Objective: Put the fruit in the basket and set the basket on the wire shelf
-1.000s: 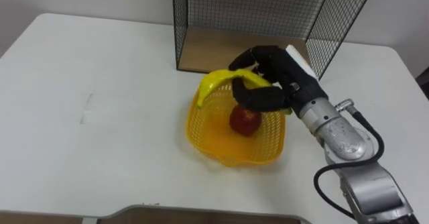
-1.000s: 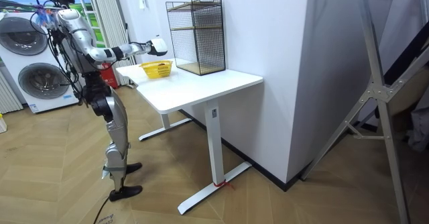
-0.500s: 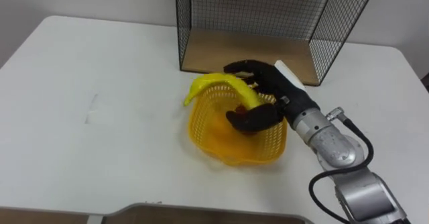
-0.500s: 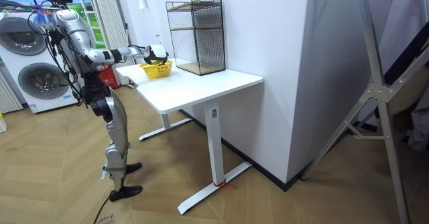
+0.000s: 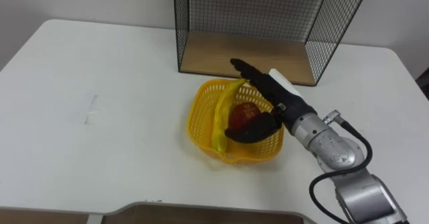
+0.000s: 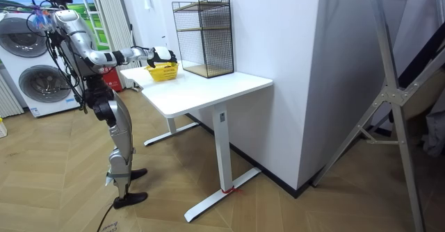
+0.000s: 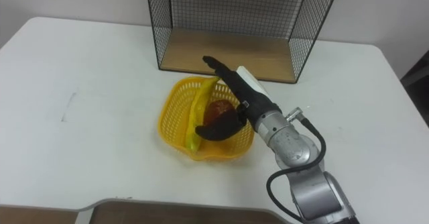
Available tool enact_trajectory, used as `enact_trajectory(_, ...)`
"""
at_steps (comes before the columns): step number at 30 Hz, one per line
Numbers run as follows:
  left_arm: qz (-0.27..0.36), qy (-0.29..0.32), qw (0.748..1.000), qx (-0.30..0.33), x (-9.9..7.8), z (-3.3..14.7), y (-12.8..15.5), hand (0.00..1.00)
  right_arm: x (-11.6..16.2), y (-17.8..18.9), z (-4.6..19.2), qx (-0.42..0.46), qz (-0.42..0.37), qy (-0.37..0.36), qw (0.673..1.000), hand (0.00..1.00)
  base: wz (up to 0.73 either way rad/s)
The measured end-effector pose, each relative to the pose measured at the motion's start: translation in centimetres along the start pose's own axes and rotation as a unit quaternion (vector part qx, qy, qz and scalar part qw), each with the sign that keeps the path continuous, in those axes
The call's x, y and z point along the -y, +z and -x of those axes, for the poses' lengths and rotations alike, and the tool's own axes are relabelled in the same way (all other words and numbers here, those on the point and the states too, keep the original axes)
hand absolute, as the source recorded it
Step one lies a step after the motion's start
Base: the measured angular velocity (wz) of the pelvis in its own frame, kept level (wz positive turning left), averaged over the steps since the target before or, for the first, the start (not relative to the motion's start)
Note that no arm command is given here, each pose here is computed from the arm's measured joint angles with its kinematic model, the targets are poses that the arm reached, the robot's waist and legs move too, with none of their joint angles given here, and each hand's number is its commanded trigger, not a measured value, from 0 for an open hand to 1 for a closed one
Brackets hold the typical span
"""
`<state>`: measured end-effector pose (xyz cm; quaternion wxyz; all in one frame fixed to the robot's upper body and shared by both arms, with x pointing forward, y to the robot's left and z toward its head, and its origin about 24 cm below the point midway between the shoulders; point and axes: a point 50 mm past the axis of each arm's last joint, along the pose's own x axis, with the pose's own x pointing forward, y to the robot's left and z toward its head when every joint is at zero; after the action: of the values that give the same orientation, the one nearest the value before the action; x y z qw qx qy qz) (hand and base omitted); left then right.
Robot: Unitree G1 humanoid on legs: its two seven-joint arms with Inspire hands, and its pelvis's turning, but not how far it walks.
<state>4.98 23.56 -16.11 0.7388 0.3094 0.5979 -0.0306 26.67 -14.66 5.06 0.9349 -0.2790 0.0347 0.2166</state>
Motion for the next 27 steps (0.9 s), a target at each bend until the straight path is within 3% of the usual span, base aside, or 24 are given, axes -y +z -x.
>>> enact_trajectory(19, 0.004, 0.007, 1.000, -0.001, -0.1, 0.0, -0.1, 0.00, -0.1, 0.2, -0.1, 0.004, -0.027, -0.009, 1.000, 0.00, 0.00)
enact_trajectory(27, 0.070, 0.035, 0.997, -0.010, -0.1, 0.0, -1.0, 0.00, 2.3, 2.9, 0.5, 0.089, -0.108, -0.083, 0.987, 0.00, 0.00)
